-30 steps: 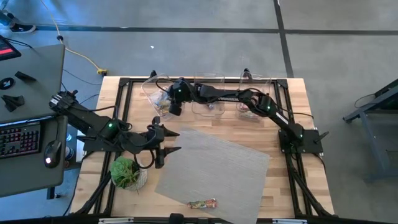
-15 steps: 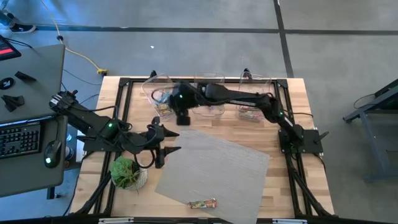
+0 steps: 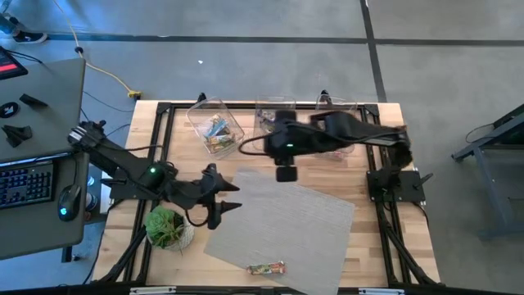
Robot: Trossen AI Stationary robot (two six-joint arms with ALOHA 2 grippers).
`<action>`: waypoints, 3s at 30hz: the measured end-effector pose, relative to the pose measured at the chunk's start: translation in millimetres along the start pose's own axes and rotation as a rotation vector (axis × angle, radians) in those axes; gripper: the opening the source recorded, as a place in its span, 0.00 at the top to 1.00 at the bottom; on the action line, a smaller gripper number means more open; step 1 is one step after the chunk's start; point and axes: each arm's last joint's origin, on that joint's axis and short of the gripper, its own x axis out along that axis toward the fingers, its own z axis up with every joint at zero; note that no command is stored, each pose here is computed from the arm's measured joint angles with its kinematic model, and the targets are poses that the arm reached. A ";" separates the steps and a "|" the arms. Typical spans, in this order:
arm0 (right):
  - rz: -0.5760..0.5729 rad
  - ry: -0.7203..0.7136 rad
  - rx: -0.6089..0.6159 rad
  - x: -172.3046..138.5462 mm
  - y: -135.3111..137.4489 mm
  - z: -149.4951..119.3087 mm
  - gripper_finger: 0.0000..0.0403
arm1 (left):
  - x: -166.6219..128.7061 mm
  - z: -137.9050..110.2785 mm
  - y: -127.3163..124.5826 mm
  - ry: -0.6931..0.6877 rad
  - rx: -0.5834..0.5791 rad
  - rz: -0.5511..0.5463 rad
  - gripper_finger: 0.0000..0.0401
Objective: Pick and place Granola Bars by type
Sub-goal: Put the red granola bar into the right transparent bin
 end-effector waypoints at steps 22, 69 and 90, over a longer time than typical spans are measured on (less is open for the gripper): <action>0.029 -0.010 0.039 -40.5 4.7 -11.5 0.65 | 112.2 -59.8 -42.2 0.171 -0.066 -0.200 0.42; 0.079 0.033 0.012 -40.3 5.6 -16.0 0.65 | 143.9 -153.0 -76.0 0.387 0.597 -0.397 0.42; 0.079 0.033 0.012 -40.2 5.7 -15.9 0.65 | 142.5 -196.1 -105.6 0.275 0.750 -0.399 0.42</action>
